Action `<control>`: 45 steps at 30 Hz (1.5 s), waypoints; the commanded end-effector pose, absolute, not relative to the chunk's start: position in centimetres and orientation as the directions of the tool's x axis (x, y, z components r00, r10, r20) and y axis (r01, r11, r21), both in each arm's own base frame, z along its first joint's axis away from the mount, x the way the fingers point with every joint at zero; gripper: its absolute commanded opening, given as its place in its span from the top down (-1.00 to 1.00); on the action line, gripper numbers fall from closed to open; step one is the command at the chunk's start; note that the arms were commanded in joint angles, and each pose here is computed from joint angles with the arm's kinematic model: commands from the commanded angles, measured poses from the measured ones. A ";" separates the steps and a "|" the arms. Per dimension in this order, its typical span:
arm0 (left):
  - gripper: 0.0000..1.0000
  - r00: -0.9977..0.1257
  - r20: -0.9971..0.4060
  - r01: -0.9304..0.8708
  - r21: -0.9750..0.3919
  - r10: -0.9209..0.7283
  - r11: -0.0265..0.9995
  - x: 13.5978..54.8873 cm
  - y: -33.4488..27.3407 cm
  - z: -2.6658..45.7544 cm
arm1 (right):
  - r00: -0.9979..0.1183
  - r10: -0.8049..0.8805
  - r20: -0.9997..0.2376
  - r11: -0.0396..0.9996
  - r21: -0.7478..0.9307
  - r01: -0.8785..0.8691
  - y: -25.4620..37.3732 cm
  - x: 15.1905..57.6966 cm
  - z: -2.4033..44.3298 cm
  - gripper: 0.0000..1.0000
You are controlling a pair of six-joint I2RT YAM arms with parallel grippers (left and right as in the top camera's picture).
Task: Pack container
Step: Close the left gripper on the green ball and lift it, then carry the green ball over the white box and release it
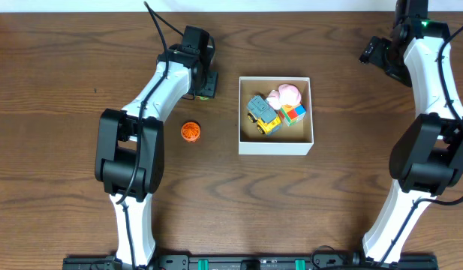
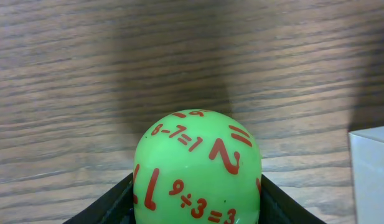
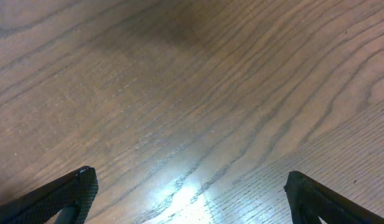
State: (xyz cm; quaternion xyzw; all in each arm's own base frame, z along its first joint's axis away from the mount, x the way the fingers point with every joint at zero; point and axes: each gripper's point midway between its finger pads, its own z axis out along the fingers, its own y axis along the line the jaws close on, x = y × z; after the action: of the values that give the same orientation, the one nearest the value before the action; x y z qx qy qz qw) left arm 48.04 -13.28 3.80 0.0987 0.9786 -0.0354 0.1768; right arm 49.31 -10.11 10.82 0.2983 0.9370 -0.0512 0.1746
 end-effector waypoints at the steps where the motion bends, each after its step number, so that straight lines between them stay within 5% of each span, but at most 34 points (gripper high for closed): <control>1: -0.06 -0.885 -0.431 0.189 0.008 0.173 0.982 49.1 -12.5 7.5 | -0.749 0.551 -0.368 0.806 0.005 0.592 -10.3 49.2 11.2 -0.98; 12: -0.06 -0.829 -0.536 0.190 -0.003 0.159 0.982 48.6 -12.5 14.4 | -0.749 0.551 -0.368 0.806 0.005 0.592 -10.3 49.2 11.2 -0.98; 21: -0.04 -0.814 -0.532 0.321 -0.074 0.235 0.944 44.1 -14.9 18.8 | -0.749 0.552 -0.368 0.806 0.005 0.592 -10.3 49.2 11.2 -0.99; 45: -0.05 -0.737 -0.422 0.611 -0.081 0.528 0.787 37.0 -22.6 17.5 | -0.749 0.552 -0.368 0.806 0.005 0.592 -10.3 49.2 11.2 -0.98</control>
State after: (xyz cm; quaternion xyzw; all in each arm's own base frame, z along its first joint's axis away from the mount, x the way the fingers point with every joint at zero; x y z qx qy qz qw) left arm 37.55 -21.30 16.78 0.2829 0.9358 -0.0992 0.1856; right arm 49.31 -10.11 10.82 0.2983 0.9370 -0.0512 0.1746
